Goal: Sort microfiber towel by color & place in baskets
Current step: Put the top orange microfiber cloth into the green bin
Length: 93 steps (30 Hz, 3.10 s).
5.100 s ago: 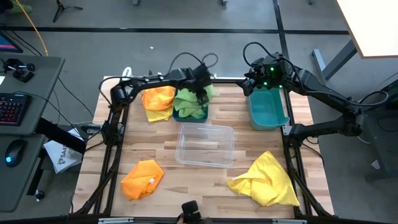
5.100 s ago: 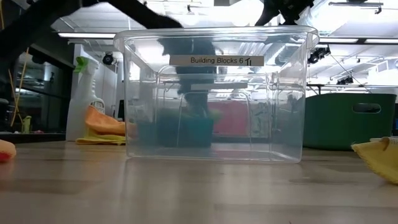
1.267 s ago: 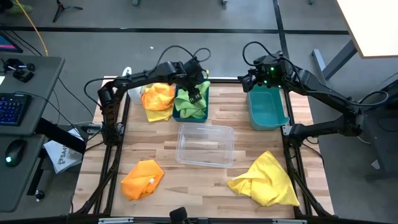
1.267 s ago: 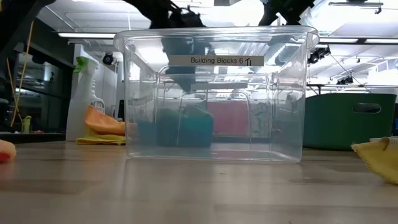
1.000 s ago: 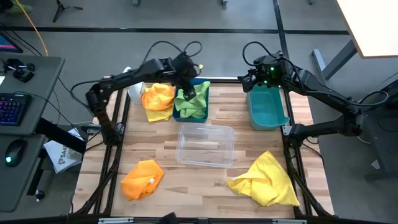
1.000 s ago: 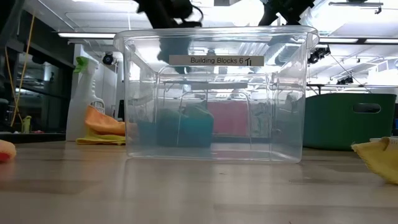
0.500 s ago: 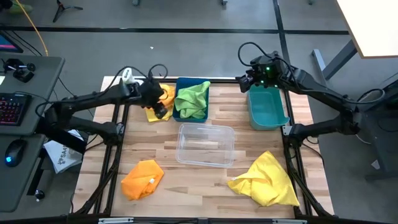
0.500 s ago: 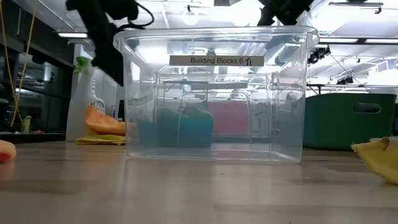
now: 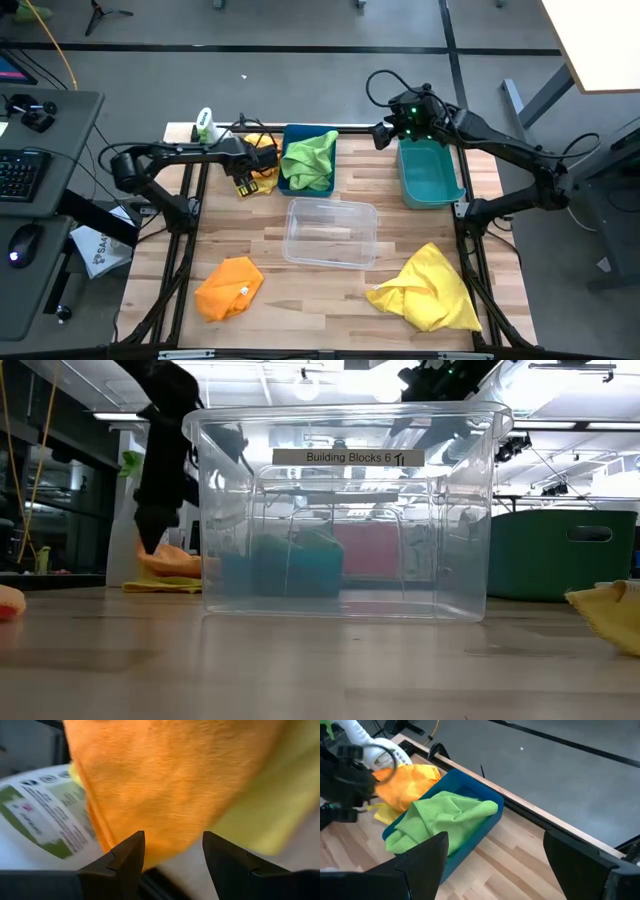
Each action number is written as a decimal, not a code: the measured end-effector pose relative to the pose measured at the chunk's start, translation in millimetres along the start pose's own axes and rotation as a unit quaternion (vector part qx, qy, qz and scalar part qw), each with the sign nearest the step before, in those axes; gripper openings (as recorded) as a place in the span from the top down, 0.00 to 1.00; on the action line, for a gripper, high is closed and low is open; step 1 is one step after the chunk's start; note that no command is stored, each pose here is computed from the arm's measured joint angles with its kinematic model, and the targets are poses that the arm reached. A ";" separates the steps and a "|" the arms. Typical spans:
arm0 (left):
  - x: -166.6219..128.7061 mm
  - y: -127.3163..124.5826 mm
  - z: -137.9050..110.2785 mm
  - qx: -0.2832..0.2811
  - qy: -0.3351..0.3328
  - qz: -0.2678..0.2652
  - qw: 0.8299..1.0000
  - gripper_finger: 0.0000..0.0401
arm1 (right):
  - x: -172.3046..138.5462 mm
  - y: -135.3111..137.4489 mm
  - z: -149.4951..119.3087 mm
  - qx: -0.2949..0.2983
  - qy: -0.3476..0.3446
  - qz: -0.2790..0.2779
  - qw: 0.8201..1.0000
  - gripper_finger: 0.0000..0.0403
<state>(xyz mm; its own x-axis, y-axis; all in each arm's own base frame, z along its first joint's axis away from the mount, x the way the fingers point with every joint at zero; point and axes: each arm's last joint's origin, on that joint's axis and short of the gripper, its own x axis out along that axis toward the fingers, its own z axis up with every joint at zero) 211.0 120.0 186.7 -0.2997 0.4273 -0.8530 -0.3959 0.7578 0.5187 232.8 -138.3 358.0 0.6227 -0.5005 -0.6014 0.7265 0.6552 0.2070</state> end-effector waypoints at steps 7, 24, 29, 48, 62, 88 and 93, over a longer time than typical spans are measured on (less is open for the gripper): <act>-7.8 1.0 -0.4 0.039 -0.010 0.086 0.995 0.53 | 0.0 0.3 0.7 0.004 -0.004 0.001 1.000 0.20; -4.1 21.9 -5.9 0.030 0.013 0.051 0.998 0.53 | 0.0 0.2 0.6 0.006 -0.003 0.001 1.000 0.20; -1.7 23.3 -7.2 0.031 0.022 0.011 0.999 0.61 | 0.0 0.2 0.5 0.003 -0.003 0.001 1.000 0.20; -152.3 103.2 -28.0 -0.144 -0.278 -0.036 0.949 1.00 | -0.1 -0.3 -0.8 0.001 0.004 -0.001 1.000 0.20; -284.6 102.7 8.7 -0.154 -0.652 -0.163 0.724 1.00 | -86.3 0.5 21.8 -0.007 -0.167 0.115 0.979 0.20; -278.9 14.6 216.5 -0.108 -0.767 -0.217 0.595 1.00 | -171.1 -25.8 -15.4 -0.013 -0.188 0.102 0.977 0.20; -283.9 20.3 211.4 -0.106 -0.772 -0.209 0.590 1.00 | -153.8 -23.1 -14.5 -0.049 -0.165 0.088 0.981 0.20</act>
<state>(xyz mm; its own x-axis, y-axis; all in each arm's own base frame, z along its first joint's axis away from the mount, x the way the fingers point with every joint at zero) 471.5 118.4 427.2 0.9469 0.2889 0.1409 -0.3039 0.9474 0.1003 116.0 -68.2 434.5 0.8076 -0.5204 -0.2775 0.5784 0.7910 0.1997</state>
